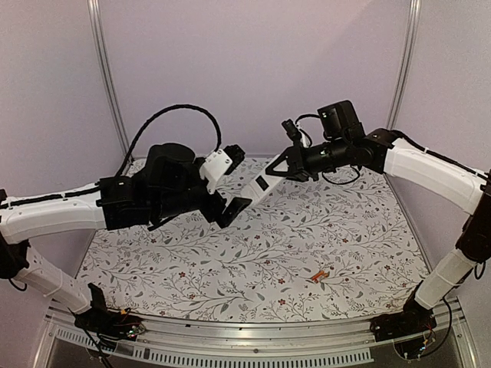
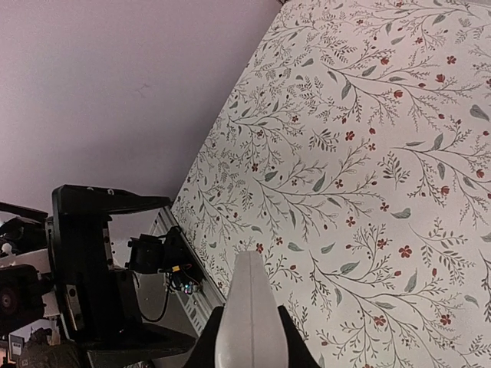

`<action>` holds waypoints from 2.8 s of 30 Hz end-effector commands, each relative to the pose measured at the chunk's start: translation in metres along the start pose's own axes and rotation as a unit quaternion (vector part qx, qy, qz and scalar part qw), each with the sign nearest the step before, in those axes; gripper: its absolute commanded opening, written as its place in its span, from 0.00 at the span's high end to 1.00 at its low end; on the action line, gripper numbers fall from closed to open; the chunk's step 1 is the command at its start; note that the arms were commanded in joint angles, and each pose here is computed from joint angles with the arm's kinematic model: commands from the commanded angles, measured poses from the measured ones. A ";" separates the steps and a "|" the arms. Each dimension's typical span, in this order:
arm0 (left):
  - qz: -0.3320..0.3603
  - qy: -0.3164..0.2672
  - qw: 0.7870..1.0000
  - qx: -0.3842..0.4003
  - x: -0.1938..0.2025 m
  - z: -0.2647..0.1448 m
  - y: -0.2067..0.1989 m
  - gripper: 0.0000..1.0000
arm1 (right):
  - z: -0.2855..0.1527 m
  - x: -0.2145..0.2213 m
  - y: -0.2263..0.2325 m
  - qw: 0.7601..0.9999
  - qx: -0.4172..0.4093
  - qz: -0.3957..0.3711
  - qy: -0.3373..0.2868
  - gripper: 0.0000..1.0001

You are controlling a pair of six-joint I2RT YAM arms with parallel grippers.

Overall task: Load the batteries into the remote control
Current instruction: Pass from the left arm to the right, then remove the battery cover at the center of the board, then place the battery cover at the center of the board.

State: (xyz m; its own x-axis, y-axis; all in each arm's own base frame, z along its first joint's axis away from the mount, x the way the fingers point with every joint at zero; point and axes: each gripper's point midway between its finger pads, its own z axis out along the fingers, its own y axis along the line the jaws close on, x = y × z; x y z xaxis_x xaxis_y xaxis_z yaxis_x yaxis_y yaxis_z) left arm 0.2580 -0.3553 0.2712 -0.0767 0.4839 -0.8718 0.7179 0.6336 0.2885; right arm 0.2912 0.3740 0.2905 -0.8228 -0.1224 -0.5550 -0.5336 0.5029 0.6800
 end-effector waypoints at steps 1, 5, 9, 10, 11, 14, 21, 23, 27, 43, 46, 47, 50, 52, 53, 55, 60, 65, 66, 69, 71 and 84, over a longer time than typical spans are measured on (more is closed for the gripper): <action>-0.105 -0.045 0.991 0.062 -0.009 -0.023 0.004 0.00 | -0.035 -0.029 0.017 0.995 -0.051 -0.023 -0.088 1.00; -0.246 -0.073 0.959 0.121 -0.007 -0.025 0.011 0.01 | -0.050 -0.033 0.019 0.987 -0.078 -0.036 -0.133 1.00; -0.361 -0.088 0.911 0.179 -0.009 -0.023 0.009 0.08 | -0.052 -0.029 0.019 0.982 -0.100 -0.036 -0.156 1.00; -0.374 -0.089 0.904 0.187 -0.009 -0.022 0.008 0.09 | -0.054 -0.029 0.021 0.980 -0.106 -0.040 -0.164 1.00; -0.385 -0.093 0.898 0.191 -0.012 -0.024 0.008 0.10 | -0.054 -0.028 0.021 0.979 -0.109 -0.039 -0.165 1.00; -0.413 -0.101 0.883 0.200 -0.017 -0.024 0.008 0.11 | -0.057 -0.027 0.021 0.976 -0.117 -0.040 -0.178 1.00; -0.436 -0.081 0.868 0.225 -0.024 -0.007 -0.005 0.21 | -0.055 -0.023 0.024 0.972 -0.143 -0.023 -0.185 1.00; -0.440 -0.069 0.869 0.218 -0.023 0.001 -0.005 0.25 | -0.054 -0.020 0.028 0.972 -0.148 -0.026 -0.181 1.00; -0.450 -0.062 0.867 0.205 -0.024 0.009 -0.002 0.30 | -0.050 -0.018 0.034 0.972 -0.151 -0.029 -0.178 1.00; -0.460 -0.055 0.864 0.200 -0.024 0.021 -0.003 0.50 | -0.043 -0.015 0.040 0.973 -0.153 -0.036 -0.169 1.00; -0.463 -0.051 0.864 0.189 -0.017 0.022 -0.001 0.57 | -0.044 -0.015 0.041 0.973 -0.154 -0.039 -0.169 1.00; -0.464 -0.049 0.865 0.185 -0.014 0.022 0.000 0.59 | -0.045 -0.015 0.042 0.972 -0.155 -0.041 -0.170 1.00; -0.468 -0.041 0.865 0.177 -0.007 0.024 0.003 0.62 | -0.050 -0.016 0.046 0.971 -0.158 -0.046 -0.175 1.00; -0.470 -0.035 0.865 0.174 -0.002 0.025 0.003 0.63 | -0.054 -0.019 0.047 0.970 -0.158 -0.049 -0.179 1.00; -0.471 -0.033 0.865 0.171 0.000 0.026 0.005 0.63 | -0.055 -0.020 0.047 0.969 -0.157 -0.049 -0.182 1.00; -0.473 -0.030 0.864 0.170 0.002 0.026 0.005 0.62 | -0.059 -0.023 0.047 0.968 -0.158 -0.049 -0.187 1.00; -0.470 -0.033 0.865 0.172 0.000 0.026 0.006 0.56 | -0.060 -0.023 0.049 0.968 -0.163 -0.047 -0.185 1.00; -0.468 -0.036 0.867 0.169 -0.003 0.025 0.008 0.61 | -0.059 -0.023 0.046 0.969 -0.159 -0.040 -0.185 1.00; -0.468 -0.036 0.867 0.167 -0.003 0.025 0.008 0.64 | -0.059 -0.024 0.044 0.969 -0.156 -0.039 -0.186 1.00; -0.466 -0.036 0.869 0.163 -0.002 0.024 0.010 0.71 | -0.058 -0.023 0.036 0.971 -0.144 -0.031 -0.186 1.00; -0.465 -0.035 0.870 0.160 -0.001 0.023 0.010 0.74 | -0.057 -0.023 0.032 0.973 -0.137 -0.028 -0.186 1.00; -0.454 -0.057 0.871 0.178 -0.011 0.011 0.010 0.96 | -0.056 -0.017 -0.033 0.984 -0.003 0.009 -0.178 1.00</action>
State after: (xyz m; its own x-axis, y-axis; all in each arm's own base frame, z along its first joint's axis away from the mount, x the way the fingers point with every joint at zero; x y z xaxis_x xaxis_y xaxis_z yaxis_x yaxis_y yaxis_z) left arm 0.2767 -0.3688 0.2758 -0.6867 -0.1996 -0.6990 0.5510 0.4843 -0.6796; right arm 0.2984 0.3329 0.3082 -0.7298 0.1742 -0.6611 -0.5617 0.3983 0.7251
